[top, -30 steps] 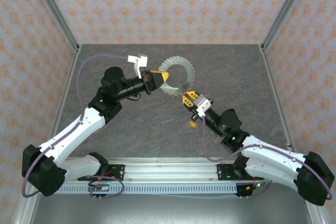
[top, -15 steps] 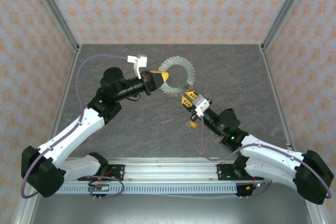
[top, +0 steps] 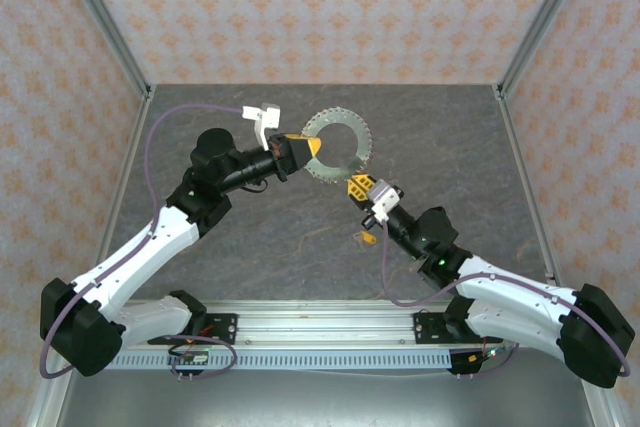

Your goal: Put the keys on the keyring

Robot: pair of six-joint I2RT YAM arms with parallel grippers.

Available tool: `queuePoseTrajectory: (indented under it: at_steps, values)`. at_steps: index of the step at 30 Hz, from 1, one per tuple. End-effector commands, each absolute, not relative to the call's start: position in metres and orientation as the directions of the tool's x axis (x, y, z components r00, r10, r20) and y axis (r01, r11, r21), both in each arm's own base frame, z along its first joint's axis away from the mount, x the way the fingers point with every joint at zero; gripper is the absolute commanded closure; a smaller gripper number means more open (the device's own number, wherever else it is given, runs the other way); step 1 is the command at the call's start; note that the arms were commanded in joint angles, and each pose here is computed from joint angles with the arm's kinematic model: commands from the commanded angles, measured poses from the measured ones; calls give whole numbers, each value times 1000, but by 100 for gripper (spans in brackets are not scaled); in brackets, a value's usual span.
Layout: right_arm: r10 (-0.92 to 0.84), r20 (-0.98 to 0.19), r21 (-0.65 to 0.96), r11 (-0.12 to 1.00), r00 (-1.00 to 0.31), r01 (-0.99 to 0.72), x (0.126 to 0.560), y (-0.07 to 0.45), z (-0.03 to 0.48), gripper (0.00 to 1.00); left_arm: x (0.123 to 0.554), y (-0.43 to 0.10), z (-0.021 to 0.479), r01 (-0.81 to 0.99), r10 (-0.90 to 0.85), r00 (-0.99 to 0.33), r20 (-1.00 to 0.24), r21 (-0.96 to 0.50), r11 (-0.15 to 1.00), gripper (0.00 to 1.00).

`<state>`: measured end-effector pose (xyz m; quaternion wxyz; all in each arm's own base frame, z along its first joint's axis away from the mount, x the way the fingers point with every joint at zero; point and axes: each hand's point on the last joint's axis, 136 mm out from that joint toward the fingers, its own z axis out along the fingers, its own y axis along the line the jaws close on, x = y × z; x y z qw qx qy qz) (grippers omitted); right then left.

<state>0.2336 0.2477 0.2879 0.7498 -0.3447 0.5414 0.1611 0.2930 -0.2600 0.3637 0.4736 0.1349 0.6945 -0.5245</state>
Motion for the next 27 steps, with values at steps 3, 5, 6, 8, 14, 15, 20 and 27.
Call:
queuePoseTrajectory:
  at_steps: [3,5,6,8,14,15,20,27]
  values:
    - [-93,-913,-336,726,398,-600,230,245,301,89,284,-259,392,735,-337,-450,-827,-557,387,100]
    - [-94,-912,-336,731,400,-594,231,244,301,90,284,-259,391,734,-338,-450,-826,-558,387,100]
    - [-90,-912,-333,736,401,-590,231,243,302,90,285,-258,391,731,-338,-452,-825,-560,389,100]
    - [-92,-911,-333,741,403,-583,232,242,303,95,285,-259,389,729,-337,-454,-825,-562,391,100]
    - [-84,-919,-314,749,386,-583,233,240,302,100,293,-254,382,690,-357,-462,-812,-582,431,100]
    - [-83,-922,-309,746,378,-590,233,241,301,100,296,-252,379,675,-365,-464,-807,-589,444,100]
    - [-59,-954,-235,757,294,-610,237,239,299,100,317,-238,350,525,-441,-507,-740,-671,523,96]
    - [-66,-983,-168,712,173,-682,236,250,285,100,326,-230,306,379,-501,-572,-650,-751,541,91]
